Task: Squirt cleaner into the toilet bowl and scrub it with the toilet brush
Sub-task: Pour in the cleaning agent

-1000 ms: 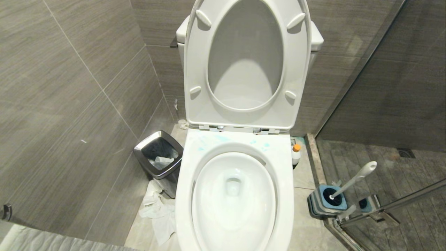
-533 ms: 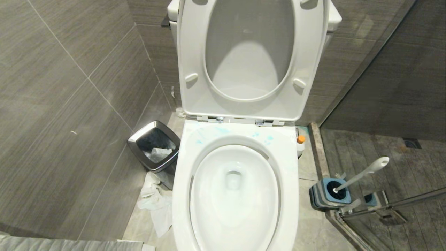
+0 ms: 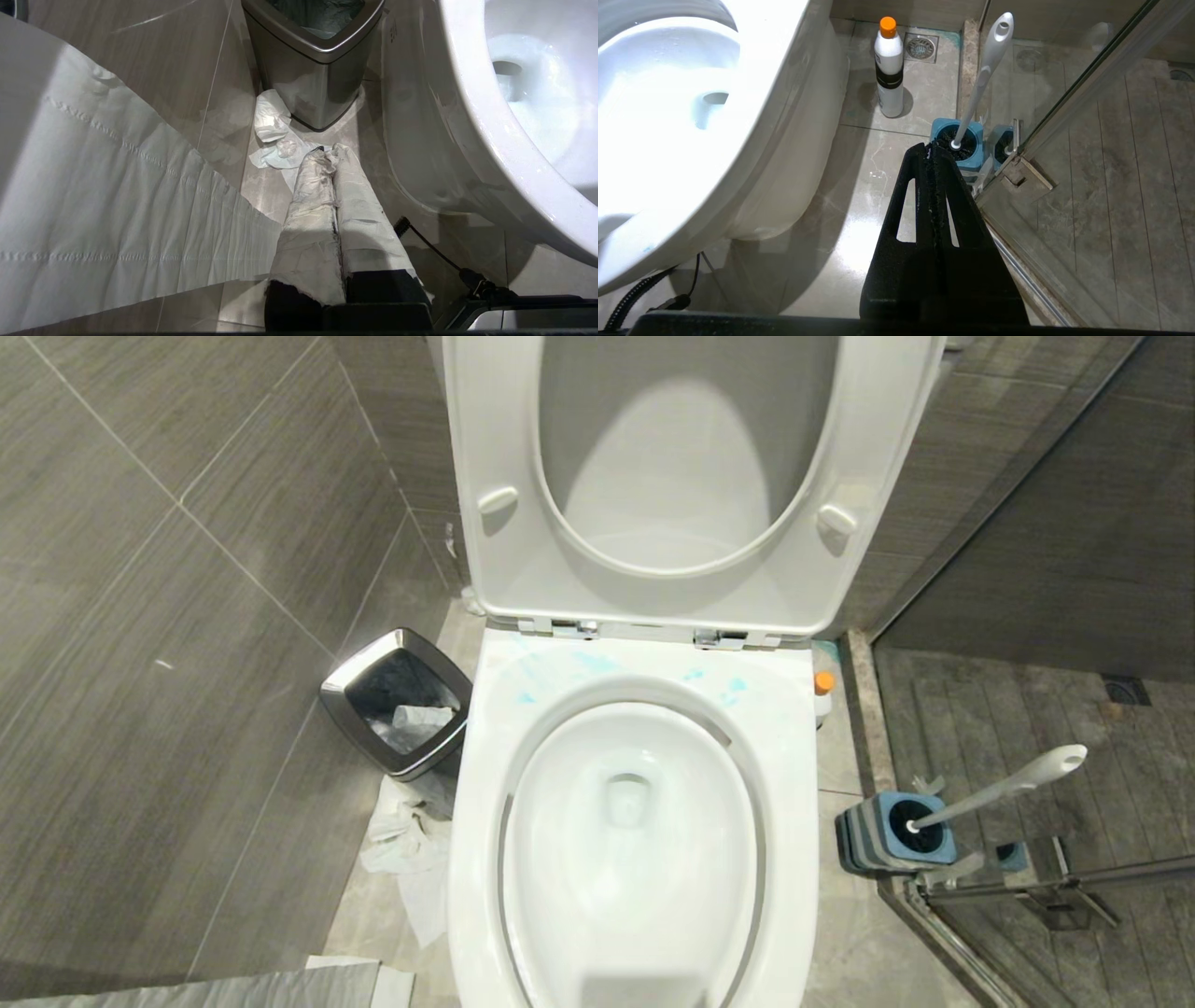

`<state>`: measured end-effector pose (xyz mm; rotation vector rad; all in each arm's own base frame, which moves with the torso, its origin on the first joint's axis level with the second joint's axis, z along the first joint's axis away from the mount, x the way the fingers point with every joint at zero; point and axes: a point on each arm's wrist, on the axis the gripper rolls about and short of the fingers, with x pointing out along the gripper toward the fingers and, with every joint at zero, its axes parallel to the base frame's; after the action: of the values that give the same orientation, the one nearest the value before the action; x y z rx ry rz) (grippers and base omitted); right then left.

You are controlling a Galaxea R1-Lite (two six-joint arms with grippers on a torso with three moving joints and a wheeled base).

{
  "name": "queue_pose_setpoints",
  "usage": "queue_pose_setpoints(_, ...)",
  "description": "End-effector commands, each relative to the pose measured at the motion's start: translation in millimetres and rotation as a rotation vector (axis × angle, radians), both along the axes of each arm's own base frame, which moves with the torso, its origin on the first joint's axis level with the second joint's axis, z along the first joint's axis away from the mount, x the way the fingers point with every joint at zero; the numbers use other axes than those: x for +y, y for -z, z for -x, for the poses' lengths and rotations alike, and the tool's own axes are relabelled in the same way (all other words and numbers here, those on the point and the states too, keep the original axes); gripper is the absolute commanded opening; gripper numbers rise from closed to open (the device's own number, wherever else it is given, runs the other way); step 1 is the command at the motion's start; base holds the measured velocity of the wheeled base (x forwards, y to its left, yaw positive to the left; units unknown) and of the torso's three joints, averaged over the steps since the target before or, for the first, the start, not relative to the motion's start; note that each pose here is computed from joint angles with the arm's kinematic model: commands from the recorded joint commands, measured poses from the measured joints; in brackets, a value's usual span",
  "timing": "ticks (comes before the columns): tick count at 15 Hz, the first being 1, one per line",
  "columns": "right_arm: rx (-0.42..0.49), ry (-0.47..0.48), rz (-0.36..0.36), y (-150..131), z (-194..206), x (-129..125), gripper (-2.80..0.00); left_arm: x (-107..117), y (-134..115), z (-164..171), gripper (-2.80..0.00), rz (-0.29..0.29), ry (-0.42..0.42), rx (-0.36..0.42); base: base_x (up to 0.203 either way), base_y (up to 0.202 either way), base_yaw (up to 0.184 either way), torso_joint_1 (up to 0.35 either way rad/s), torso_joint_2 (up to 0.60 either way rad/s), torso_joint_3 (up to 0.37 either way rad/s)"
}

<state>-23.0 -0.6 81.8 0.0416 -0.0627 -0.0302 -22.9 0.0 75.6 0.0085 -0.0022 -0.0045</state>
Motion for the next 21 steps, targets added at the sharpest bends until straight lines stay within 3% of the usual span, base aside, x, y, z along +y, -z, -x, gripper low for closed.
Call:
queue_pose_setpoints(1,0.024,0.000,-0.001,6.7,-2.0,0.0,-2.80,0.0,0.4,-0.2,-2.80,-0.001,0.000,0.002,0.000,0.000,0.000,0.007,0.00,-0.045)
queue_pose_setpoints(21,0.024,-0.001,-0.001,6.7,-1.9,0.0,-2.80,-0.1,0.7,-0.2,-2.80,-0.031,0.006,0.005,0.000,0.000,0.000,0.000,0.00,-0.002)
